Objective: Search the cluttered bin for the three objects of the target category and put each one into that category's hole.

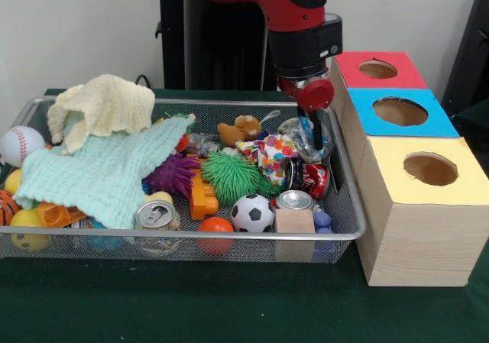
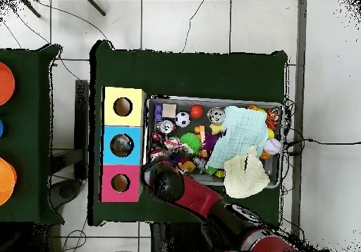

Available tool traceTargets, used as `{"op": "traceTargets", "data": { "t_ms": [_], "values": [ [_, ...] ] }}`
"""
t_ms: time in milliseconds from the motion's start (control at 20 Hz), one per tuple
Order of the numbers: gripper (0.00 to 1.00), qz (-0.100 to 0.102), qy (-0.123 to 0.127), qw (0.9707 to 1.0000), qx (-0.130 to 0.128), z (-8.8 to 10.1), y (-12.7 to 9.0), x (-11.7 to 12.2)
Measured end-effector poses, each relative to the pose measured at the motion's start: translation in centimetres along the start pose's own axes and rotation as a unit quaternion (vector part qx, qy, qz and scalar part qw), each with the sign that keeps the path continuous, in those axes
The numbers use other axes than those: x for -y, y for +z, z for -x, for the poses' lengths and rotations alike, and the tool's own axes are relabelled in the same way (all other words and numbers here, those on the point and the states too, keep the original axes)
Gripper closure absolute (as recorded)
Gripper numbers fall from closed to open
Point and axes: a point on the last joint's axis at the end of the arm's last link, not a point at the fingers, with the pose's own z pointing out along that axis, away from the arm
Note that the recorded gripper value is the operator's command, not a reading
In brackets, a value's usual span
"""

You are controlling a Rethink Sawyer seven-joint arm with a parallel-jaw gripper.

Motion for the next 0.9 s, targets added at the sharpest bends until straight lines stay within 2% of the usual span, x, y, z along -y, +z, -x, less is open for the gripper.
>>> {"op": "traceTargets", "data": {
  "t_ms": [100,150,350,900],
  "values": [
    [0.00,-0.001,-0.012,0.9999,-0.006,-1.2,0.1,0.1],
    [1.00,-0.003,-0.019,0.9998,-0.009,-2.0,0.2,0.1],
    [1.00,-0.004,-0.024,0.9997,-0.008,-2.4,0.2,0.2],
    [1.00,-0.010,-0.051,0.9985,0.019,-3.4,-0.5,0.3]
  ]
}}
